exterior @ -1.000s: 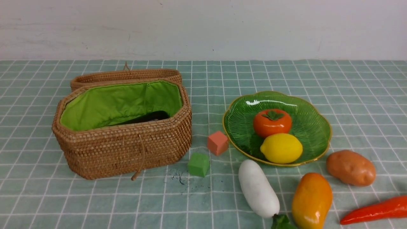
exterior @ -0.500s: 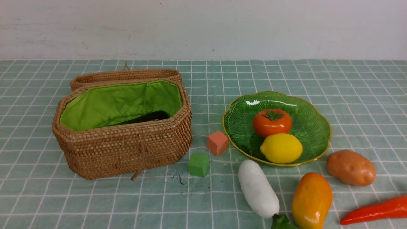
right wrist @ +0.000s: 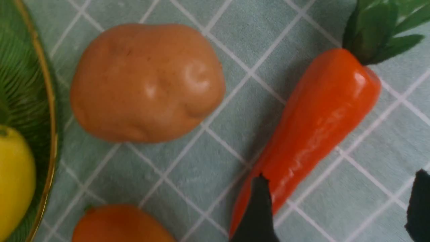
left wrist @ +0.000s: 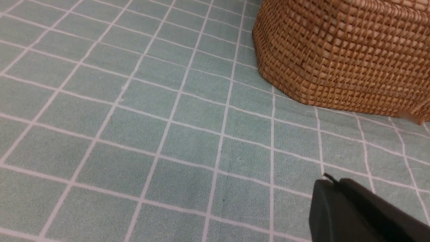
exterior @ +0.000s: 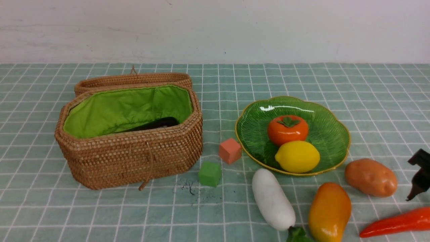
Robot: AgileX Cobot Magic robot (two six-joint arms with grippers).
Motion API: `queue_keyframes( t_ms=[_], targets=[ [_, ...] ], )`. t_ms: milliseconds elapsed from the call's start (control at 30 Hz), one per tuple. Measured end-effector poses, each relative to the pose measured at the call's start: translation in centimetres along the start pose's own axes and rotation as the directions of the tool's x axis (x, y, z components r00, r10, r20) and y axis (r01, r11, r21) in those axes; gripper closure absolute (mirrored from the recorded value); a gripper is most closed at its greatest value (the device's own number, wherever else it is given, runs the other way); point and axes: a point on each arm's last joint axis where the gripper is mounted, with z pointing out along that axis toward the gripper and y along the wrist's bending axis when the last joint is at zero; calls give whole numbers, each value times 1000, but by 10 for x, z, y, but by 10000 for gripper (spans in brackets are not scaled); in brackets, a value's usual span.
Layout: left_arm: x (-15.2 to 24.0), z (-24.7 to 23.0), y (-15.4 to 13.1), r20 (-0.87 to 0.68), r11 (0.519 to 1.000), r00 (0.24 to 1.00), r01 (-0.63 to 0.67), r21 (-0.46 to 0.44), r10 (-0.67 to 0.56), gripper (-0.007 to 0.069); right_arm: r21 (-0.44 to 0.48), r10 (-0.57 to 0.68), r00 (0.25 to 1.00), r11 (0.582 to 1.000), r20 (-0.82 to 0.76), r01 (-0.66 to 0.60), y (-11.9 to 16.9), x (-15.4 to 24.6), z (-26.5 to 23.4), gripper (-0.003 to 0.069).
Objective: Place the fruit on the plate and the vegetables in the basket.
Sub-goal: Use the right arm to grab a carrot and put it into the left basket
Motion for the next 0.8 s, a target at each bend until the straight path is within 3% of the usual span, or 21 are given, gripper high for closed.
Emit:
queue_keyframes(
  t_ms=[100, 233, 333, 367, 433, 567, 667, 800],
  targets=[
    [0, 0, 0, 0, 1000, 1000, 0, 0, 0, 617, 23, 21, 1000, 1000, -14, -20, 4, -4, 29, 86],
    [0, 0, 0, 0, 1000, 1000, 0, 0, 0, 617, 161, 29, 992, 987, -121, -9, -3, 0, 71, 102],
    [0, 0, 0, 0, 1000, 1000, 0, 0, 0, 616, 195, -1, 989, 980, -148, 30, -3, -1, 78, 176],
    [0, 0, 0, 0, 1000, 1000, 0, 0, 0, 615, 194, -27, 987, 979, -157, 58, -3, -1, 78, 239],
    [0, 0, 0, 0, 1000, 1000, 0, 0, 0, 611, 180, -91, 982, 976, -166, 121, -3, -1, 76, 356],
    [0, 0, 0, -1, 1000, 1000, 0, 0, 0, 610, 155, -190, 966, 964, -175, 217, -5, 1, 65, 363],
    [0, 0, 0, -1, 1000, 1000, 0, 0, 0, 609, 129, -288, 939, 941, -185, 314, -7, 4, 30, 363],
    [0, 0, 0, -1, 1000, 1000, 0, 0, 0, 606, -46, -445, 895, 895, -38, 443, 15, -6, -47, 363]
  ],
)
